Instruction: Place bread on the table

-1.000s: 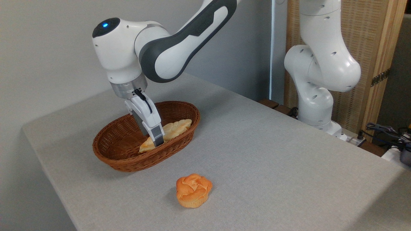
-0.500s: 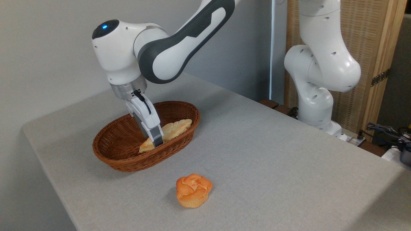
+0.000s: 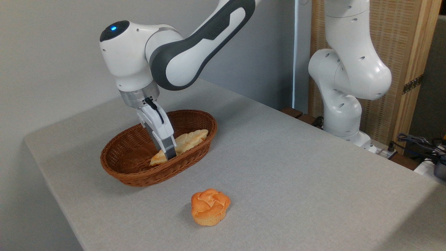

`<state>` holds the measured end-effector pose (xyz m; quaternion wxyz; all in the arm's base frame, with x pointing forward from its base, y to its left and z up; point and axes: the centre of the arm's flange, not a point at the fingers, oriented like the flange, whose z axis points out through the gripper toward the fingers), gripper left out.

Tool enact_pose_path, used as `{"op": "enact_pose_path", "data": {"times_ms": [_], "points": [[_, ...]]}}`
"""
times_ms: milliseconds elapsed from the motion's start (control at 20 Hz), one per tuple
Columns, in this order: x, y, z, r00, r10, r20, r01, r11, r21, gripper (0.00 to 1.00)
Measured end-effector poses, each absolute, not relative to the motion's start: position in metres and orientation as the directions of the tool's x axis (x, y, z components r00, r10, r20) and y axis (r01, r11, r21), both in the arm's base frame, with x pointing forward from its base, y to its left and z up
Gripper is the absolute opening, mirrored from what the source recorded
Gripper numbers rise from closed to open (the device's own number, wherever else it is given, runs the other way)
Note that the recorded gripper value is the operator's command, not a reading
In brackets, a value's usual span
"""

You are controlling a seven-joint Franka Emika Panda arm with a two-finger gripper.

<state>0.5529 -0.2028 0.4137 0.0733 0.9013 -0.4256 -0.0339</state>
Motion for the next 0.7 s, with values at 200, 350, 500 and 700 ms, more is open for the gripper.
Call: {"op": "enact_pose_path", "data": {"times_ms": [200, 350, 500, 700], "points": [[0.553, -0.203, 0.416, 0.635, -0.772, 0.005, -0.763, -0.627, 0.158, 0.18], [0.552, -0.203, 0.42, 0.635, -0.772, 0.009, -0.764, -0.626, 0.154, 0.18], [0.552, -0.205, 0.426, 0.633, -0.774, 0.019, -0.768, -0.624, 0.147, 0.19], [0.55, -0.209, 0.446, 0.629, -0.776, 0.046, -0.775, -0.62, 0.123, 0.19]]}}
